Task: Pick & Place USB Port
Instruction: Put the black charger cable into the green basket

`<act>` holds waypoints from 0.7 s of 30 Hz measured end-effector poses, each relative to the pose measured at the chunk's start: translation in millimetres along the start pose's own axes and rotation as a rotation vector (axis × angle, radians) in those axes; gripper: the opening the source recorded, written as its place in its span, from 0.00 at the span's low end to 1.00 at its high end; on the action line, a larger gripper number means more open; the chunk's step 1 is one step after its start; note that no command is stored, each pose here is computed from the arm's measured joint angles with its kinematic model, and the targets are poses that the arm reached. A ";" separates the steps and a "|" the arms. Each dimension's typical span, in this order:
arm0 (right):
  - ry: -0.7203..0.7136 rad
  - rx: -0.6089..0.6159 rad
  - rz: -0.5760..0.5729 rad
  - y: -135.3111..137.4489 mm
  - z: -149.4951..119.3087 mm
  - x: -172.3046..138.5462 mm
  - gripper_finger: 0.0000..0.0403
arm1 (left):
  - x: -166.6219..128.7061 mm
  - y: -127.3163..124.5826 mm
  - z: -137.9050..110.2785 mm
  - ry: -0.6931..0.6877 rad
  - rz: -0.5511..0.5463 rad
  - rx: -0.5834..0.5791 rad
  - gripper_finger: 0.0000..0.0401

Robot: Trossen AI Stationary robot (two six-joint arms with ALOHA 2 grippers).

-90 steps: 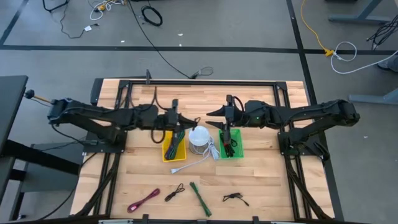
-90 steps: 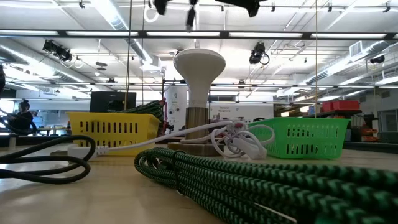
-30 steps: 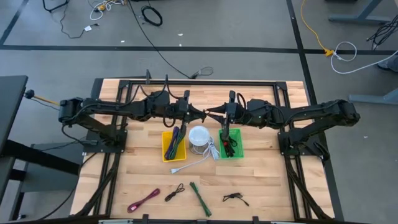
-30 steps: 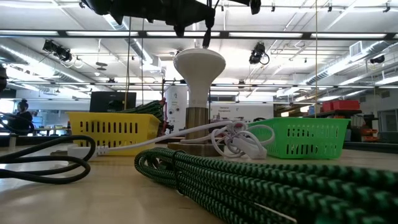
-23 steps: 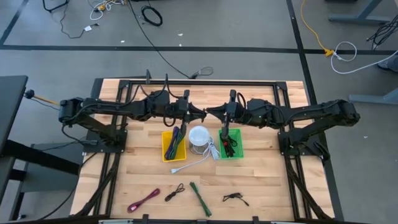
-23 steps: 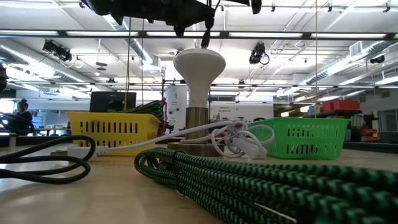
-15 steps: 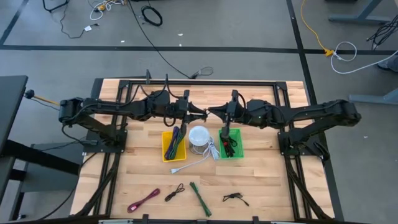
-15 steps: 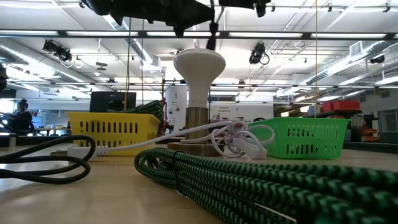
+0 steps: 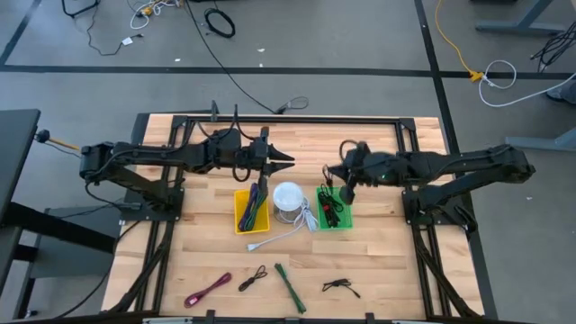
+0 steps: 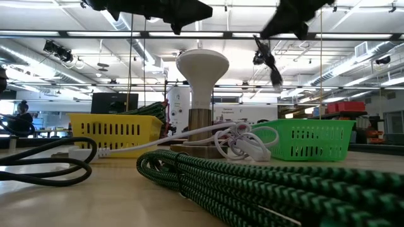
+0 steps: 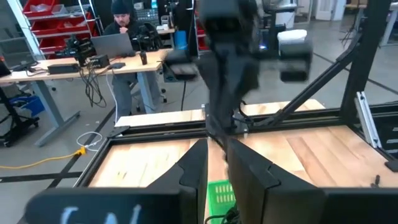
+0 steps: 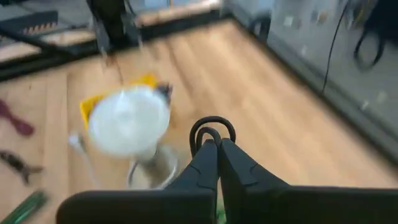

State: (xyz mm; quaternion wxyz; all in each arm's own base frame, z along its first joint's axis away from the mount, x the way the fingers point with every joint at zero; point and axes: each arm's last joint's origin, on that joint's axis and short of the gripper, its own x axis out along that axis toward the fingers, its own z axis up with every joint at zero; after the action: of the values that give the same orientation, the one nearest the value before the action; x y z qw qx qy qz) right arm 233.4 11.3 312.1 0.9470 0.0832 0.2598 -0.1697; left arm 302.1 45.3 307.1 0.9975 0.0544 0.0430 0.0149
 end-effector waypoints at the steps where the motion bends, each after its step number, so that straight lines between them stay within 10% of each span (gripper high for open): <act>1: 0.024 0.023 0.005 2.0 -8.3 2.6 0.00 | 0.0 0.0 -0.1 0.002 0.001 0.000 0.17; 9: 0.159 0.224 0.026 12.4 -70.0 19.0 0.00 | -0.1 1.3 -2.5 0.029 0.033 0.004 0.17; 21: 0.190 0.298 0.011 14.6 -90.5 21.6 0.01 | -0.2 1.3 -2.9 0.034 0.034 0.003 0.17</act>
State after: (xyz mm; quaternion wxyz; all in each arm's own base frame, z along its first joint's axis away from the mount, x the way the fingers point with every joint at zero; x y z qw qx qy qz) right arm 214.2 41.2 224.8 0.8964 0.2397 0.3195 -0.1924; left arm 301.6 46.9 304.4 0.9961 0.0563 0.0589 0.0329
